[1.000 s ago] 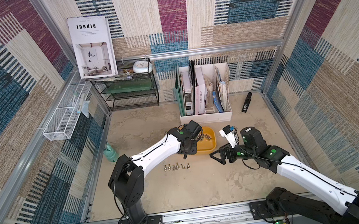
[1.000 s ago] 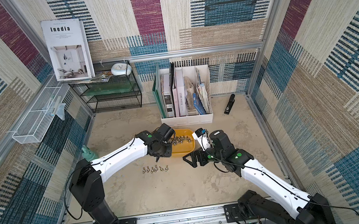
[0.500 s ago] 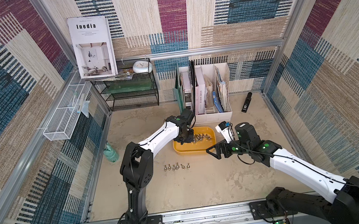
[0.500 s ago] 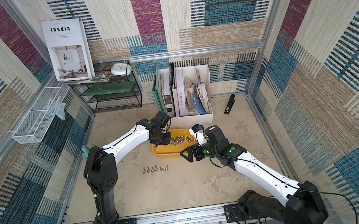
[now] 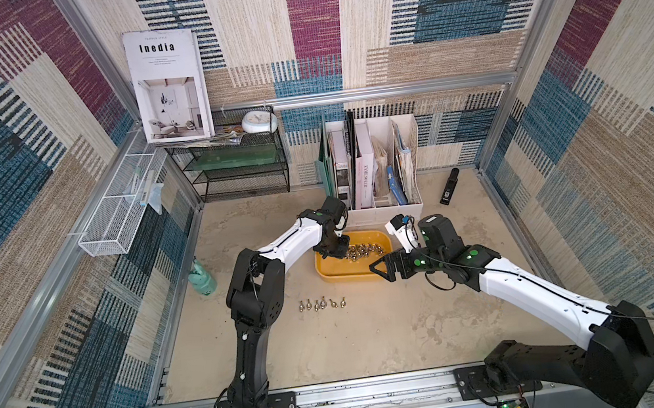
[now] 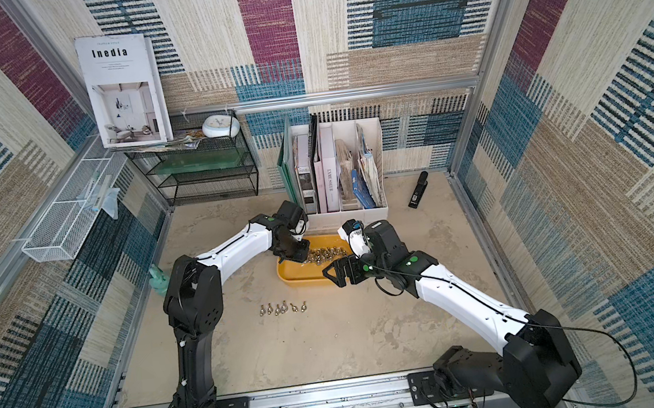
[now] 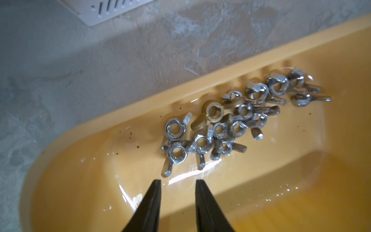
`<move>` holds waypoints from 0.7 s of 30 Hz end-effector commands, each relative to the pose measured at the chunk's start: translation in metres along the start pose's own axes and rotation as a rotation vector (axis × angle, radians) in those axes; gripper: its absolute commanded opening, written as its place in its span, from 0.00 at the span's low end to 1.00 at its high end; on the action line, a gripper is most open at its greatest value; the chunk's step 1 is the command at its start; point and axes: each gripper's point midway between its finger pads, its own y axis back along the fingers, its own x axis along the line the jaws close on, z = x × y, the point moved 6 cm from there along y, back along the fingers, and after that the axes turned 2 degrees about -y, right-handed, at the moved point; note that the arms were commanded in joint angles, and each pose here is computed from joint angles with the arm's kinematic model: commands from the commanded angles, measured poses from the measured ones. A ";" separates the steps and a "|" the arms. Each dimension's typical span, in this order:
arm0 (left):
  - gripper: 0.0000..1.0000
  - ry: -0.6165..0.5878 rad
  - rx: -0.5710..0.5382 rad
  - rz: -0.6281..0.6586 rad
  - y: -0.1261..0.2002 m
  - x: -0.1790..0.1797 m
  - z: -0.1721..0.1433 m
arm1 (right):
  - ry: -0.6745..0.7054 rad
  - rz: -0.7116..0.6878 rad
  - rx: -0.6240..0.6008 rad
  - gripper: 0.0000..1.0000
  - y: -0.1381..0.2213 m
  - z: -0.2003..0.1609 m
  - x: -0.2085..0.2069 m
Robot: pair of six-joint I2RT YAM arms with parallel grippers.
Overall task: Take out the wing nut from the storage box
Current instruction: Pick up the wing nut from the storage box.
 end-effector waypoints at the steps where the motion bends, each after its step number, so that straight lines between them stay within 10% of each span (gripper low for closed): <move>1: 0.37 -0.032 -0.016 -0.033 -0.003 0.001 0.007 | 0.002 -0.016 0.007 0.99 -0.001 0.002 -0.002; 21: 0.37 -0.024 0.026 -0.132 -0.010 -0.006 -0.008 | -0.003 -0.036 0.028 0.99 -0.009 0.003 -0.008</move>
